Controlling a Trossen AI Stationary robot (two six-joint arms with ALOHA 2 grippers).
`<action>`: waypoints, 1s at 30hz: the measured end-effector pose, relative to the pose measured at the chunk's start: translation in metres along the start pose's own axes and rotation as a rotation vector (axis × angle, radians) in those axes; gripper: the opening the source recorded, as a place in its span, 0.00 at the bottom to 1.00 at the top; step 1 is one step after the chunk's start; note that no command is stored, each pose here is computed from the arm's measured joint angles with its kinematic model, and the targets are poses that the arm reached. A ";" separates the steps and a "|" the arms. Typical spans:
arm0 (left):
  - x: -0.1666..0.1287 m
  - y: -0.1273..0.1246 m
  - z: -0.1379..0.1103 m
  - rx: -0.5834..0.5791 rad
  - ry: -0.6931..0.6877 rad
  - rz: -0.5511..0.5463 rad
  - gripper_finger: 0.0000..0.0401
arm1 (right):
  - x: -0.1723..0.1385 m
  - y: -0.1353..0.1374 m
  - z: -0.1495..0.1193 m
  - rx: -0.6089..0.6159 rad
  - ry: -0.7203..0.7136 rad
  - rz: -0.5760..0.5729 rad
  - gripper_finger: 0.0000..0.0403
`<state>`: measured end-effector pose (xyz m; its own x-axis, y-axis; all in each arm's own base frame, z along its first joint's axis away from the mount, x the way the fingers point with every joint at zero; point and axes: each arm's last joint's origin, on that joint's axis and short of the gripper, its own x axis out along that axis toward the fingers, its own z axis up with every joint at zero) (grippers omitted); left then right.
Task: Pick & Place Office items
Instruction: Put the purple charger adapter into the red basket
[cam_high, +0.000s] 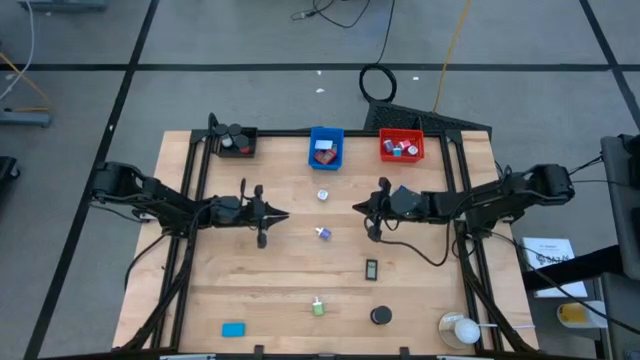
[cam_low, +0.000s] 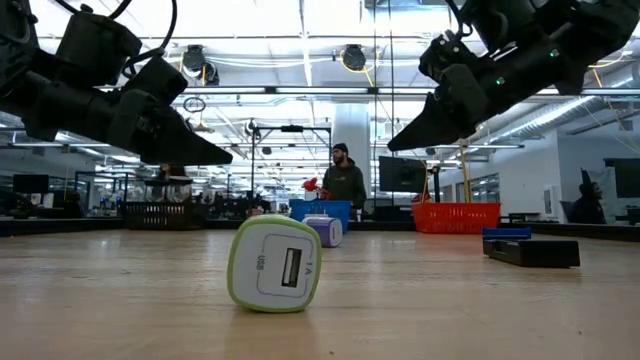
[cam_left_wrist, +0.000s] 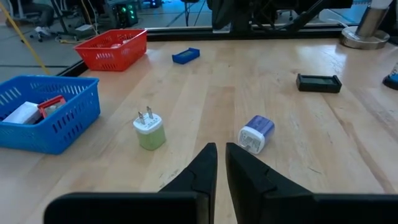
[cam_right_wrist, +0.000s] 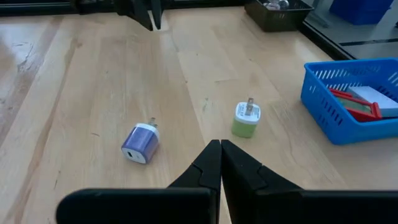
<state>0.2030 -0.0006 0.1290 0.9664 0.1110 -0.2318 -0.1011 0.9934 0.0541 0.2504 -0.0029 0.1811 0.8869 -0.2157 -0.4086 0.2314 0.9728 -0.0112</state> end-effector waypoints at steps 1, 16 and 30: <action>0.000 0.000 0.000 0.000 0.001 0.000 0.10 | 0.000 0.000 0.000 0.000 0.000 0.000 0.01; 0.000 0.000 0.000 -0.002 0.000 0.000 0.10 | 0.000 0.008 0.011 0.061 0.016 0.020 0.02; 0.000 0.000 0.000 -0.002 0.000 0.000 0.10 | -0.003 0.022 0.018 0.014 -0.011 0.043 0.02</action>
<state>0.2031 -0.0006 0.1290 0.9664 0.1110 -0.2317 -0.1017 0.9935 0.0518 0.2598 0.0176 0.1987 0.9003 -0.1747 -0.3988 0.1987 0.9799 0.0194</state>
